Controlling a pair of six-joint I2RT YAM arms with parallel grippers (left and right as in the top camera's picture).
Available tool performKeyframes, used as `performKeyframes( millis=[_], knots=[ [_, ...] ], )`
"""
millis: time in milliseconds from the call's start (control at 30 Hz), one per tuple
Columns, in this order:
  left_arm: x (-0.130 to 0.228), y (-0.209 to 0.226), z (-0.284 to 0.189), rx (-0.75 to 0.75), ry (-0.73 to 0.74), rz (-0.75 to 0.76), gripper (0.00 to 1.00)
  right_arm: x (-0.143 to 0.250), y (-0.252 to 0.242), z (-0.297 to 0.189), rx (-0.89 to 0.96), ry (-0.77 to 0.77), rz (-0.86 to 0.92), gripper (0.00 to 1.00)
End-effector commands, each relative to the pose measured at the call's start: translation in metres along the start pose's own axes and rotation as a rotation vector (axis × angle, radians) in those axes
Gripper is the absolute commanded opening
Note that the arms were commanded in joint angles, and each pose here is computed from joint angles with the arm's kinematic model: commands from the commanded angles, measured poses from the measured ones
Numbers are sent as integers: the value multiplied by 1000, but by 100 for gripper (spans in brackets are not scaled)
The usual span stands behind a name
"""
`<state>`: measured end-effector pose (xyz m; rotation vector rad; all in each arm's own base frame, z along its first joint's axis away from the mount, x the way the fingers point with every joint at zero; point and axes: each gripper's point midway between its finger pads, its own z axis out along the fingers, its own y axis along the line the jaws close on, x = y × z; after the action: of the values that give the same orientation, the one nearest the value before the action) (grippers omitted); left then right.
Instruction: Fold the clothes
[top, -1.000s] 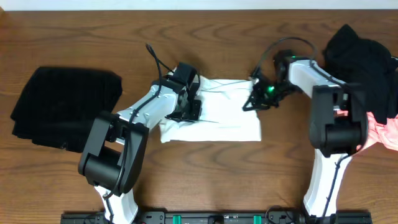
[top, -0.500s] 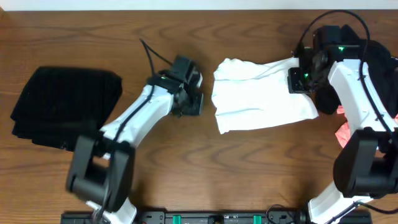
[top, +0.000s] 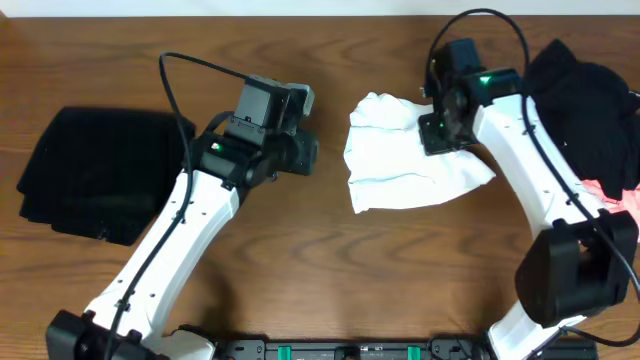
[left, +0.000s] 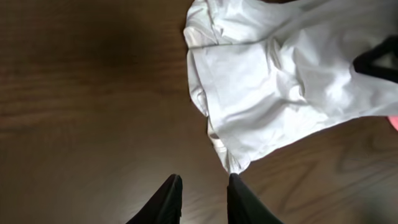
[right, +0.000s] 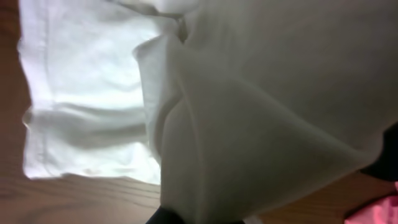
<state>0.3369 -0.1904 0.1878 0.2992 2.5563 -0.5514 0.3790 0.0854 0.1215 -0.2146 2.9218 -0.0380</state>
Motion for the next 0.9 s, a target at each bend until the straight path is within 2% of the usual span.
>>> performKeyframes(
  millis=[0,133,467,600,733,867],
  knots=[
    [-2,3,-2,-15,1,-18,25,-15,22,-15,-69,-68,115,1],
    [3,4,-3,-21,22,-23,25,-20,55,-12,-164,-72,150,1],
    [24,11,-10,-60,95,-41,25,-17,106,37,-188,-2,154,1],
    [22,23,-7,-127,78,-74,25,-12,98,43,-148,21,147,1],
    [7,21,10,-103,20,-60,25,-7,67,36,-43,26,142,1],
    [-2,10,45,-38,8,-55,19,-2,34,18,43,17,149,1]
  ],
)
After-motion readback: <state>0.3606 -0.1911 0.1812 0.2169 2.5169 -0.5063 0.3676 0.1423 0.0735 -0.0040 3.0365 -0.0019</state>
